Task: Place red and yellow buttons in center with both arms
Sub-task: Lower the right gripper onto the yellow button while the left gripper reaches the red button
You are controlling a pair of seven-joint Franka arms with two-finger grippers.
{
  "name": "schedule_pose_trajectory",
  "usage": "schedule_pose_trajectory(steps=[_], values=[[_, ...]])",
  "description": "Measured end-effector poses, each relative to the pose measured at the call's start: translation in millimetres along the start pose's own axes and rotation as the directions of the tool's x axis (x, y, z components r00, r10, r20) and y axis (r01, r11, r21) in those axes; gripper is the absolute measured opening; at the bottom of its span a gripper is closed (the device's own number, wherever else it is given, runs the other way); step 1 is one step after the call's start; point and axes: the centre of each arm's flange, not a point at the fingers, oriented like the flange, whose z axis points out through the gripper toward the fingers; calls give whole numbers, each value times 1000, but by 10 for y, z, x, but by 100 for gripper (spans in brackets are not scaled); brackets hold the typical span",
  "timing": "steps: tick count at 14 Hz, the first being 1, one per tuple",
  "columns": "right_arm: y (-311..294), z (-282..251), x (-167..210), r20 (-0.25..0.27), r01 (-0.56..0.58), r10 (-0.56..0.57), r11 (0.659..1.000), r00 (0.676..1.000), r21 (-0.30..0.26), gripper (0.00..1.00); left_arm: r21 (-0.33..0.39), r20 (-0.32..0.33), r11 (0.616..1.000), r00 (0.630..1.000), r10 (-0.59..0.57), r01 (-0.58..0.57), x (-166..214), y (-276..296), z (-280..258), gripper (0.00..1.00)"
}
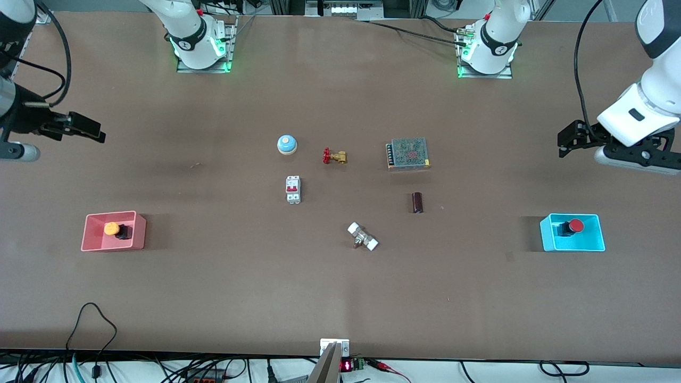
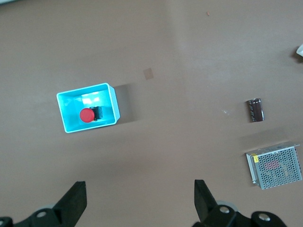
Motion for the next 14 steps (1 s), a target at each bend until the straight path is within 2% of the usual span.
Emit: schedule_pose_trajectory(steps=[2, 5, 9, 12, 14], values=[[22, 166, 127, 9, 0, 0, 1000, 1000, -4, 100, -8, 15, 1000, 999, -28, 28, 116, -75, 120, 100], [206, 476, 420, -35, 12, -13, 999, 999, -30, 100, -21, 67, 995, 993, -95, 97, 296, -536, 539, 100], [569, 1051, 779, -114, 27, -39, 993, 993, -111, 100, 46, 14, 990, 991, -132, 131, 552, -1172, 1302, 100], [889, 1660, 895, -197, 74, -100, 988, 975, -134, 100, 41, 4, 987, 988, -156, 156, 640, -1449, 1982, 100], [1003, 1992, 942, -223, 99, -130, 984, 966, -146, 100, 31, -1, 984, 985, -173, 173, 606, -1577, 2376, 100]])
